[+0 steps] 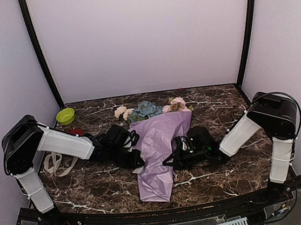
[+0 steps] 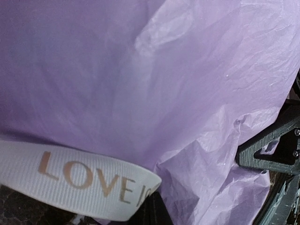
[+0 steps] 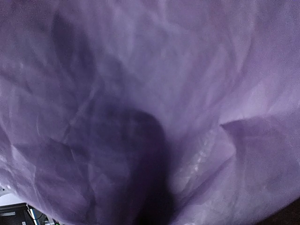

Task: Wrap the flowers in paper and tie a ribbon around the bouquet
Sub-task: Pick up the folded bouquet from the center of the board, then place the ribbon at the center of the board.

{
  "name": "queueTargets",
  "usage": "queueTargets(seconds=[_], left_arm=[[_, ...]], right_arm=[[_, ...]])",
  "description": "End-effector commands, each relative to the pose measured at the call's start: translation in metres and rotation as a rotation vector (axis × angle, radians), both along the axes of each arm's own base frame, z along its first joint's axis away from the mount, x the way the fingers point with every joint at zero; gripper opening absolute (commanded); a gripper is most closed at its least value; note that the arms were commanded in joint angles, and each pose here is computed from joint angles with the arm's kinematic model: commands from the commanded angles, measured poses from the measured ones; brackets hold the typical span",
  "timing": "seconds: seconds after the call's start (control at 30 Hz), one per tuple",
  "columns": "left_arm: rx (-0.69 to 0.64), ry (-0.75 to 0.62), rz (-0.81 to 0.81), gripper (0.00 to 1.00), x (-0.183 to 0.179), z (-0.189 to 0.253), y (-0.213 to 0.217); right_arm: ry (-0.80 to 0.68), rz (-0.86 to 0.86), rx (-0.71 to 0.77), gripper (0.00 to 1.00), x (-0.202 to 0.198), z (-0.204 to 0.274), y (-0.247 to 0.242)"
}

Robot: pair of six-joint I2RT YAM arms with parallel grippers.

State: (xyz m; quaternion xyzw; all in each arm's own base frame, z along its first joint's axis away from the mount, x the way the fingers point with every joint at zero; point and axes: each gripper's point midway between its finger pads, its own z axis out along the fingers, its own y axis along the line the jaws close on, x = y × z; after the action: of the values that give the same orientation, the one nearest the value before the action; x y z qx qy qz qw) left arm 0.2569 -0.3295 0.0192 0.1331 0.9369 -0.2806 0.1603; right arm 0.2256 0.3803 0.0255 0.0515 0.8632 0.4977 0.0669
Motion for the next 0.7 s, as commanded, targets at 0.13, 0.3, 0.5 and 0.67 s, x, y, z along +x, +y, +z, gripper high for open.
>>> queueTargets(seconds=[0.13,0.3,0.5,0.67], left_arm=[[0.139,-0.098,-0.005,0.0,-0.003,0.041,0.051],[0.249,-0.067,-0.101,0.0,-0.05,0.053,0.093],[0.081,-0.039,-0.55,0.0,-0.168,0.085,0.051],[-0.108,0.032,-0.8,0.0,-0.234,0.112,0.033]], right_arm=[[-0.006,-0.017,-0.017,0.0,0.007,0.014,-0.006],[0.001,0.002,-0.006,0.0,0.009,0.022,-0.001],[0.028,0.026,0.0,0.0,0.013,0.033,0.009],[0.033,0.034,-0.01,0.0,0.022,0.042,0.016]])
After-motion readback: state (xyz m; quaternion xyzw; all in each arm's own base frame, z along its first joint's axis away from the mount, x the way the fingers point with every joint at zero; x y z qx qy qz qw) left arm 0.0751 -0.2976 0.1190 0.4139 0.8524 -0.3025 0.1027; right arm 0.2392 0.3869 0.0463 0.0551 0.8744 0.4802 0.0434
